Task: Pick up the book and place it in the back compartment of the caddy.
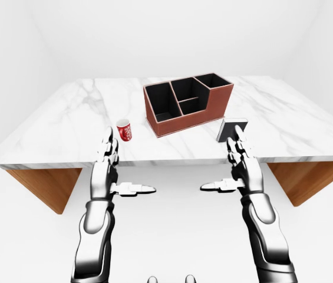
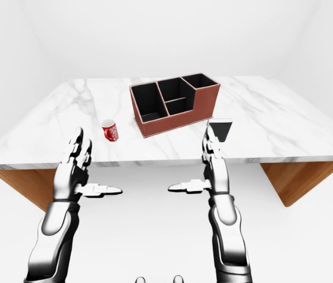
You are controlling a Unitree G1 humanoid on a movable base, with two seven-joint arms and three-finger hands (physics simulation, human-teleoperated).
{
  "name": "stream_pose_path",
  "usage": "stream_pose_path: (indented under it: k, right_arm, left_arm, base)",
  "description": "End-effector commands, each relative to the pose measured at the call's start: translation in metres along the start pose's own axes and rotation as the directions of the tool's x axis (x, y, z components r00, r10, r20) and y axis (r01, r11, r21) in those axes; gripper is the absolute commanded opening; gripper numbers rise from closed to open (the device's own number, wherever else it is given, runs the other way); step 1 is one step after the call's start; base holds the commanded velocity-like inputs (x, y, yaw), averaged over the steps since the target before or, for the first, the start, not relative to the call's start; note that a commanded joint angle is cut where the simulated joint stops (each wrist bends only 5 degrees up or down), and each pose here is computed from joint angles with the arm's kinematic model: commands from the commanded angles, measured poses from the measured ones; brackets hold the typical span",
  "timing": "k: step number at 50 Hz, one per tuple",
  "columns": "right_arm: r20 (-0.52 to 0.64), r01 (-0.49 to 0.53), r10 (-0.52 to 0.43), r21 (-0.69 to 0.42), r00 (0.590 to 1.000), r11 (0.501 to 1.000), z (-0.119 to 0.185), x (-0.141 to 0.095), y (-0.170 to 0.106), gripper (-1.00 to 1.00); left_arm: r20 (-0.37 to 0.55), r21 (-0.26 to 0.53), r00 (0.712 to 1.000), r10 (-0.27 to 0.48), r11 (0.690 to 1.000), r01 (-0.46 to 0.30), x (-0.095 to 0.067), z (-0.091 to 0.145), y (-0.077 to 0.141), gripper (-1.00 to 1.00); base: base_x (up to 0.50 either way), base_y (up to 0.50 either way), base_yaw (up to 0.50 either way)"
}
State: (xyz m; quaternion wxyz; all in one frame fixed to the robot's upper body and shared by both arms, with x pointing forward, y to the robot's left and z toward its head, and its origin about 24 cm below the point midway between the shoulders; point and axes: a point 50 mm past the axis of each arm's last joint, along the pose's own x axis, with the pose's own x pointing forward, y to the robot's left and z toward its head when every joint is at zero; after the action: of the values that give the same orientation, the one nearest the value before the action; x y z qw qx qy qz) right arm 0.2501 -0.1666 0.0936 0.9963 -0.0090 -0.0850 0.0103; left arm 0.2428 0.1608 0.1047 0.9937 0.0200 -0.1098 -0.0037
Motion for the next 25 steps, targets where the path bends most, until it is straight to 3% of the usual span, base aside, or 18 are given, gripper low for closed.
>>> stream_pose_path:
  k: [1, 11, 15, 25]
  right_arm:
    - [0.192, 0.007, -0.001, -0.031, 0.981, 0.999, 0.045, -0.001, -0.012, 1.0]
    - [0.295, 0.03, -0.012, -0.058, 0.955, 0.998, 0.07, -0.003, -0.021, 1.0]
    - [0.326, -0.004, 0.02, -0.048, 0.945, 0.999, 0.077, -0.008, -0.021, 1.0]
    - [0.435, -0.002, 0.034, -0.073, 0.9, 0.997, 0.104, -0.015, -0.025, 1.0]
  left_arm:
    - [0.135, 0.021, 0.991, 0.0, 1.0, -0.002, -0.002, 0.032, 0.004, 1.0]
    - [0.151, 0.021, 0.989, 0.008, 1.0, -0.012, -0.001, 0.035, 0.008, 1.0]
    - [0.168, 0.022, 0.986, 0.007, 1.0, -0.011, -0.001, 0.039, 0.008, 1.0]
    - [0.187, 0.02, 0.982, 0.011, 1.0, -0.015, -0.001, 0.044, 0.009, 1.0]
  base:
    - [0.0, 0.0, 0.0]
    - [0.0, 0.0, 0.0]
    - [0.0, 0.0, 0.0]
    - [0.48, 0.0, 0.0]
